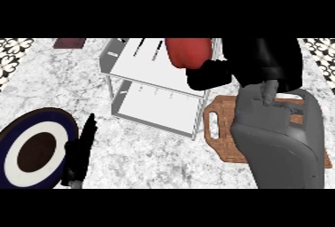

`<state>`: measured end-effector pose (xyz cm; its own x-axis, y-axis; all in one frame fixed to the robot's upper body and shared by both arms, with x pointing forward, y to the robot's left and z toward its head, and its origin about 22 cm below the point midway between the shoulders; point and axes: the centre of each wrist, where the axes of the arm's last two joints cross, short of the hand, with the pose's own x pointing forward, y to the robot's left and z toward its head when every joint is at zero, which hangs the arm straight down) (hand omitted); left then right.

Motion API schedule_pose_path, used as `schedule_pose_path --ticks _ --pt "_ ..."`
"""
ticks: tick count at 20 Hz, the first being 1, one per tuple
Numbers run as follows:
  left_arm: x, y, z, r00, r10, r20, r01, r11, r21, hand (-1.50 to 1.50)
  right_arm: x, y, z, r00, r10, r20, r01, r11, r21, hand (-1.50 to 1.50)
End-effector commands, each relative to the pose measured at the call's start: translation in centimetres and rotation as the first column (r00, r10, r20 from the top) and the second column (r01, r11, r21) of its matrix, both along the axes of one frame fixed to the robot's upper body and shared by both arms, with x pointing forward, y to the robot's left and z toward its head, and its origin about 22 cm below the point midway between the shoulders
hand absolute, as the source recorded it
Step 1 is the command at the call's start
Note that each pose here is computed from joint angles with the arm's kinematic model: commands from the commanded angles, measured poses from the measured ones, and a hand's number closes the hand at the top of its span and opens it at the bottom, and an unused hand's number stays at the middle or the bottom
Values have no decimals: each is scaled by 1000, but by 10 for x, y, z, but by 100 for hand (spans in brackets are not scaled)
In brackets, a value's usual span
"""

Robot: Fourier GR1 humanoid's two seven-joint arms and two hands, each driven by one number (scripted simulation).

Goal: Pick the bell pepper from the cutting board and place it in the tiered basket

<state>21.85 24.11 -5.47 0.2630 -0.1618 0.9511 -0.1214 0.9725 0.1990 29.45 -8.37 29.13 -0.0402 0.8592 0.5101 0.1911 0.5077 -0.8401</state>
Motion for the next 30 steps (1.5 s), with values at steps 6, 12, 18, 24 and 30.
schedule_pose_path --ticks 6,12,18,24,30 --pt "-5 3 8 1000 -6 10 6 1000 -1 0 50 36 -59 996 -55 -64 53 998 -34 150" --pt "-9 1 -12 1000 -11 -17 11 1000 -18 0 79 35 -88 993 -75 -93 75 997 -2 150" --pt "-9 2 3 999 -43 5 43 999 8 0 92 20 -109 980 -60 -190 116 946 304 -150" --pt "-2 16 4 1000 -25 16 25 1000 1 0 97 27 -104 990 9 -143 67 855 514 -150" --pt "-5 5 12 999 -33 -7 33 999 -7 0 92 20 -90 999 -41 17 20 745 666 -150"
